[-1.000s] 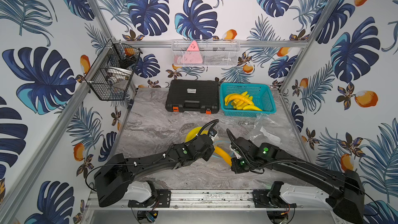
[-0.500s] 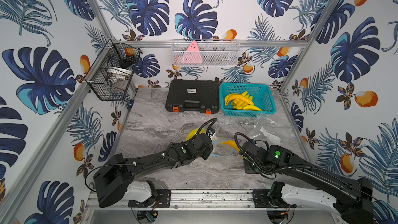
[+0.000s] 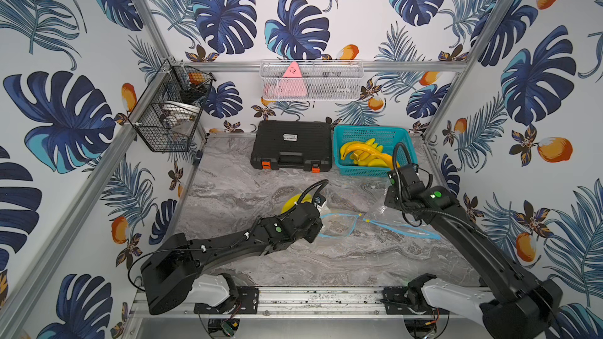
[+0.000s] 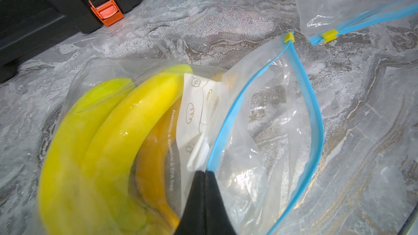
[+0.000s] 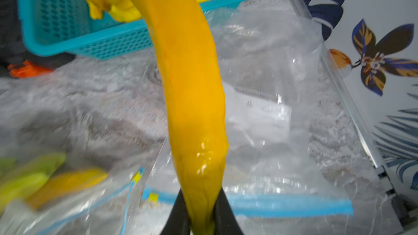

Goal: Open the zip-top bag and take out the banana
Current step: Place the banana in the basket, then pick up the banana from the zipper food storage bag.

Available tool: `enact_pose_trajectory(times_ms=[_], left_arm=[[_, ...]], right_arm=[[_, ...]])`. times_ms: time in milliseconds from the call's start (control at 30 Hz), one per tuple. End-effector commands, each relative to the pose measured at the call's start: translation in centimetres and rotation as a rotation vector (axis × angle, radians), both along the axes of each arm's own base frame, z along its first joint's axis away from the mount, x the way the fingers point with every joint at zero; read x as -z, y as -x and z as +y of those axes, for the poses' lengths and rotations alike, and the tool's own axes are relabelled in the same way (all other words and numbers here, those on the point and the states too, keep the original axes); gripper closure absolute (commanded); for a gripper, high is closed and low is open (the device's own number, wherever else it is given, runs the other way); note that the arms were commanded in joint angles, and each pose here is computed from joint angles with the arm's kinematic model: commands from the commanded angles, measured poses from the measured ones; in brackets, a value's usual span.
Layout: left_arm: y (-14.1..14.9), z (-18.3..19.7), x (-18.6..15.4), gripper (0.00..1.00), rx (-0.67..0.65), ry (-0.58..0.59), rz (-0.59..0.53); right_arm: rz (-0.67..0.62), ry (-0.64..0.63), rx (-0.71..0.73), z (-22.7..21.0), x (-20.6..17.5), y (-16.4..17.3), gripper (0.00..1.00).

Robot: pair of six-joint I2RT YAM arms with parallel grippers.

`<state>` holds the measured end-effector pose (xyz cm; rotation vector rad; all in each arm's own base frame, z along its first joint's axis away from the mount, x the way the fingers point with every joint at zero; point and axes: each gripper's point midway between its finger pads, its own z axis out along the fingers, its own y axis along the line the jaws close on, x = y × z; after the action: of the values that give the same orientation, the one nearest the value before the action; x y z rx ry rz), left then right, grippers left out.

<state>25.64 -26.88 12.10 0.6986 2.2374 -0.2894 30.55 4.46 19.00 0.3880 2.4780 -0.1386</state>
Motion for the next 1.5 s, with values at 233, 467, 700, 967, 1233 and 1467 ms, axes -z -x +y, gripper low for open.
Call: enact_pose_trajectory(times_ms=[233,467,700,967,1233,1467], left_arm=[[0.0,-0.1,-1.6,1.0,-0.005,0.064,-0.035],[-0.2,-0.1,-1.4,1.0,-0.004,0.041,-0.034],[0.0,0.2,-1.1,1.0,-0.011,0.037,-0.018],[0.3,1.0,-0.7,1.0,-0.032,0.024,-0.004],[0.5,0.7,-1.1,1.0,-0.026,0.059,0.006],[0.8,0.6,-1.5,1.0,-0.015,0.085,0.005]], right_arm=[[-0.114,-0.074,-0.186,1.1,3.7,-22.2,0.85],[-0.239,-0.106,-0.201,1.4,0.5,-20.8,0.31],[-0.285,-0.142,-0.492,9.8,-2.3,-3.6,0.32],[-0.202,-0.271,-0.7,14.7,3.7,9.9,0.44],[-0.167,-0.197,-0.787,18.8,6.5,9.7,0.42],[-0.104,-0.133,-0.808,21.4,10.4,7.8,0.43]])
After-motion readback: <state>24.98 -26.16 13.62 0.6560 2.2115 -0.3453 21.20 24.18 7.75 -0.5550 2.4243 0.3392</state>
